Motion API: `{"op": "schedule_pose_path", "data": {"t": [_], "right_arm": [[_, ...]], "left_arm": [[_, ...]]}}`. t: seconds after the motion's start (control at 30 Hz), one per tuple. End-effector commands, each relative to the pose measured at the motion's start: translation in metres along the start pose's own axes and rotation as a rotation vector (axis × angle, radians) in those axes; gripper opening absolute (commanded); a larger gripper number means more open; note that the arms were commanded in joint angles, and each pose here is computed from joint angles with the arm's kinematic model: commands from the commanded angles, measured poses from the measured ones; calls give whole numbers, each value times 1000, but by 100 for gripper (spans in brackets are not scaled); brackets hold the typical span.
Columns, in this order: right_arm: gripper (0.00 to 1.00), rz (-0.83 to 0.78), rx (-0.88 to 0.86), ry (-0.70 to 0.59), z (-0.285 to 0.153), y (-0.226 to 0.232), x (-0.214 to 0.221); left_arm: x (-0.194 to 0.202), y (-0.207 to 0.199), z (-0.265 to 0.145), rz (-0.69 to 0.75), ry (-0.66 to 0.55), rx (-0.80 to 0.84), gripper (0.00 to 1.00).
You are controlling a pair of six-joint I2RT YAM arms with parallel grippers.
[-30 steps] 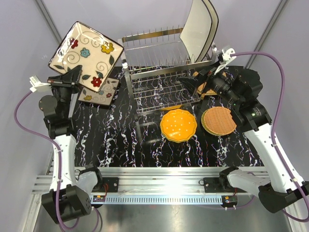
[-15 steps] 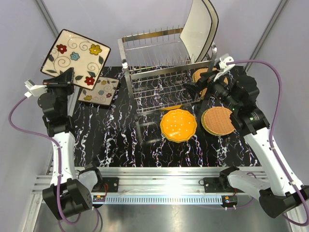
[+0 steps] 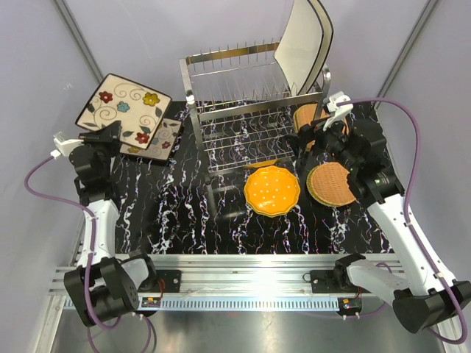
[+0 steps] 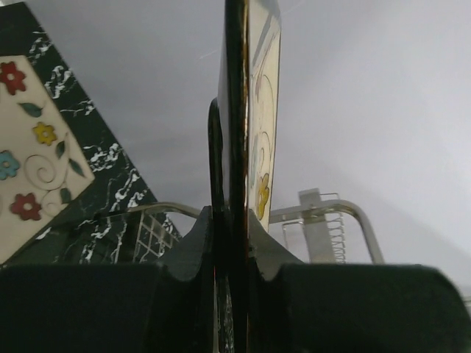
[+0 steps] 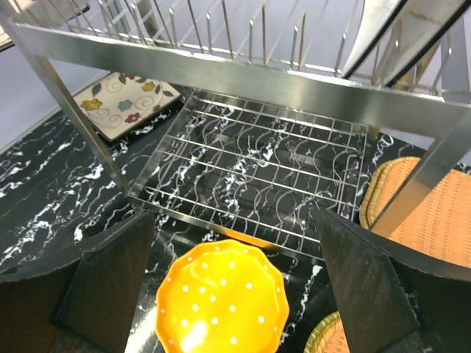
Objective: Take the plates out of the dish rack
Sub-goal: Place the plate on the table
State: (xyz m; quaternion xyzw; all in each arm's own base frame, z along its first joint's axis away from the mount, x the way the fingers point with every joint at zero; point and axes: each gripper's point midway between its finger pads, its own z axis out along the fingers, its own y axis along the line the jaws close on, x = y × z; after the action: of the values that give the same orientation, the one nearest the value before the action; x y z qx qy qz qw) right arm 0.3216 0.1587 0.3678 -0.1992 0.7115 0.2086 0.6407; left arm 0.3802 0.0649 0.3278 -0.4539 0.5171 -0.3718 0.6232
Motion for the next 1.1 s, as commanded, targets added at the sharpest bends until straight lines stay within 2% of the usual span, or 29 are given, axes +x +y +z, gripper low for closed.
{"op": "schedule_pose_path", "data": {"t": [0.0, 0.37, 0.77, 0.97, 1.07], "right_arm": [[100, -29, 44, -16, -5, -10, -1], [100, -21, 71, 24, -7, -20, 22], [100, 24, 98, 108, 3, -31, 56], [100, 48, 116, 150, 10, -40, 72], [100, 56, 125, 166, 12, -44, 77]], "left_arm": [[-34, -82, -11, 49, -147, 302, 0], [-22, -35, 28, 73, -97, 209, 0], [-12, 28, 93, 92, -69, 155, 0], [-16, 31, 111, 145, -110, 179, 0], [-21, 16, 110, 158, -139, 220, 0]]}}
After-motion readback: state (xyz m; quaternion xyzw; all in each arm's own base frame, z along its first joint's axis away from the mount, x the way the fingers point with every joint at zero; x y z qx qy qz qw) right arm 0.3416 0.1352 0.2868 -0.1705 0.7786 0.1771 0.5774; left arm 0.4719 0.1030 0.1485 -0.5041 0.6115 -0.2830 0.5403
